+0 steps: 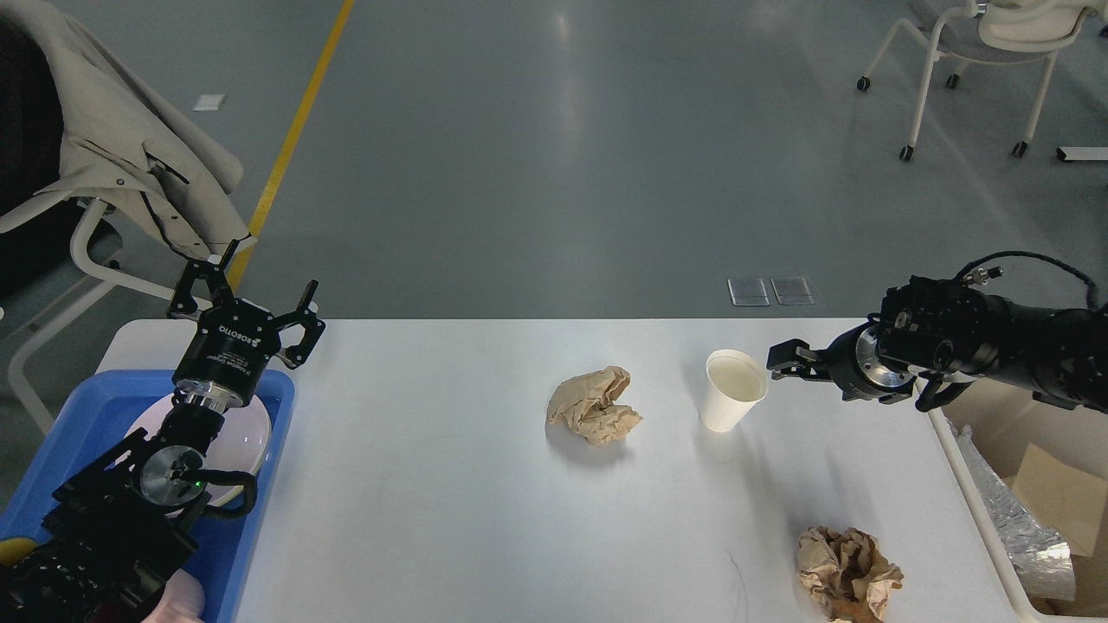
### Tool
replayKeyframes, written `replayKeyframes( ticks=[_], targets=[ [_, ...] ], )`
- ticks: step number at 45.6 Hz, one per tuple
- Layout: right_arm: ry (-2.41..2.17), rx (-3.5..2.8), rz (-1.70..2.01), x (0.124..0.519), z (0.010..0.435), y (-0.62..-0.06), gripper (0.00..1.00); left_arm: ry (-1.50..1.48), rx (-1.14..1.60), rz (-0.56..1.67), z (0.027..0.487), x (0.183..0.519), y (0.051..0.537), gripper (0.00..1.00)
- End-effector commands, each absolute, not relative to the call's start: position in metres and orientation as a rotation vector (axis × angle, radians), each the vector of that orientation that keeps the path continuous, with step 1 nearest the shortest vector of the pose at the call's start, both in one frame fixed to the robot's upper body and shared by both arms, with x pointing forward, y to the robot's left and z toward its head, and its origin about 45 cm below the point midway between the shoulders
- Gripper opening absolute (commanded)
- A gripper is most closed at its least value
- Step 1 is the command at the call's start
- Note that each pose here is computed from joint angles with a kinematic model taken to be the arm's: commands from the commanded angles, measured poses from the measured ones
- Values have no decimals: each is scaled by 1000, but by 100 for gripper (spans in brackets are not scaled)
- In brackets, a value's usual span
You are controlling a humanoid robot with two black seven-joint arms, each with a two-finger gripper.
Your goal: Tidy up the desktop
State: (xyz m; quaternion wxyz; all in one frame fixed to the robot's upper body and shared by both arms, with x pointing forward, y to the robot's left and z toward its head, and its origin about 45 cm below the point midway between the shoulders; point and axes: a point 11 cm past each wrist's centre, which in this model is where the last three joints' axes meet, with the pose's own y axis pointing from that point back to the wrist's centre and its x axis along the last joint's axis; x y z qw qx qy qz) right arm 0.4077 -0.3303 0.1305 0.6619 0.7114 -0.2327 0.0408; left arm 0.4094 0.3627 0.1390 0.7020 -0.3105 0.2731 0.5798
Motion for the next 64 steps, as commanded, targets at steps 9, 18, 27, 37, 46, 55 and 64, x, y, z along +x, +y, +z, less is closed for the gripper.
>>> replayKeyframes(
  ticks=[9, 18, 27, 37, 46, 55, 64],
  targets=[
    [-579, 1651, 73, 401, 113, -319, 100, 608, -691, 1291, 139, 409, 363, 100],
    [-652, 1670, 73, 404, 108, -309, 100, 608, -691, 1291, 139, 409, 363, 100],
    [-668, 1662, 67, 406, 110, -310, 100, 608, -691, 1291, 139, 409, 363, 100],
    [-663, 1662, 67, 405, 109, -310, 100, 608, -691, 1291, 139, 409, 363, 100],
    [-662, 1662, 66, 405, 110, -310, 100, 609, -690, 1290, 139, 409, 363, 100],
    [-603, 1678, 43, 397, 114, -309, 100, 608, -691, 1291, 139, 409, 363, 100],
    [-402, 1727, 38, 399, 251, -334, 100, 609, -690, 1290, 139, 409, 363, 100]
  ],
)
